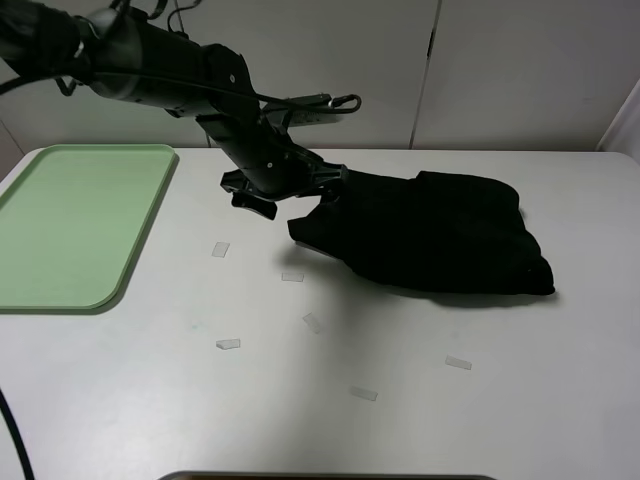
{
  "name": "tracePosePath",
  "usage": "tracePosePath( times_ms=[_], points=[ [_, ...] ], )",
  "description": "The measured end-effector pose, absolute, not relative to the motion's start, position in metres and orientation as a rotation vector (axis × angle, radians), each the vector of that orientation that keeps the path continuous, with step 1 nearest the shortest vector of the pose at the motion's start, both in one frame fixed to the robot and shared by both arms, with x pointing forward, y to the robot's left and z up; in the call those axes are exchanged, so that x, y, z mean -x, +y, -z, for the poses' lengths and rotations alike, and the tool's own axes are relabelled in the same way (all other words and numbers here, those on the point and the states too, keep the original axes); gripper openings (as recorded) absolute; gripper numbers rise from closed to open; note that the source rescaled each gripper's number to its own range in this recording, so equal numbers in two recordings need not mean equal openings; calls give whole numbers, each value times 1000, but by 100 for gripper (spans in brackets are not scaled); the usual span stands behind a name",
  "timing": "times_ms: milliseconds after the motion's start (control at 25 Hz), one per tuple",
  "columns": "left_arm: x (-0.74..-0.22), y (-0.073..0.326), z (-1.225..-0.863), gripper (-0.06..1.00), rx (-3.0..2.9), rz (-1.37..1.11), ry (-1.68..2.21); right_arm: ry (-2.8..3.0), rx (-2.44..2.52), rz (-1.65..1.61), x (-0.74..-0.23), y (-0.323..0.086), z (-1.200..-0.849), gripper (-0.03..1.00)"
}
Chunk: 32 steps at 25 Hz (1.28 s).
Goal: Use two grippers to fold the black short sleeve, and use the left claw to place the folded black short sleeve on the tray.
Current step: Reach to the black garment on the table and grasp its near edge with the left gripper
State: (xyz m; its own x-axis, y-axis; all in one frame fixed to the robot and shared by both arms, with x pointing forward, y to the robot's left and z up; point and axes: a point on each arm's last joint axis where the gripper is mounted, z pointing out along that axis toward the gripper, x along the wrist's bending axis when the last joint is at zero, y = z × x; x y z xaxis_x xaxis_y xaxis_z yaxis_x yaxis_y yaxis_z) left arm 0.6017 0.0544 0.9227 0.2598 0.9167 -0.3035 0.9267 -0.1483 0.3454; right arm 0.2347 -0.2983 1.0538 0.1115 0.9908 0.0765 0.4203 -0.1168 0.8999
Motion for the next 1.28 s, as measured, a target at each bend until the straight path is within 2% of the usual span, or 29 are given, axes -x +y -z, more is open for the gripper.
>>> tracePosePath(
  times_ms=[640,1280],
  points=[
    [-604,31,-872,100,-1911,45,1824,1402,-1647,-971,-235,-298,-1054,100],
    [-606,9,-867,99,-1786,44,1805,1402,-1647,-971,-235,-298,-1054,100]
  ],
)
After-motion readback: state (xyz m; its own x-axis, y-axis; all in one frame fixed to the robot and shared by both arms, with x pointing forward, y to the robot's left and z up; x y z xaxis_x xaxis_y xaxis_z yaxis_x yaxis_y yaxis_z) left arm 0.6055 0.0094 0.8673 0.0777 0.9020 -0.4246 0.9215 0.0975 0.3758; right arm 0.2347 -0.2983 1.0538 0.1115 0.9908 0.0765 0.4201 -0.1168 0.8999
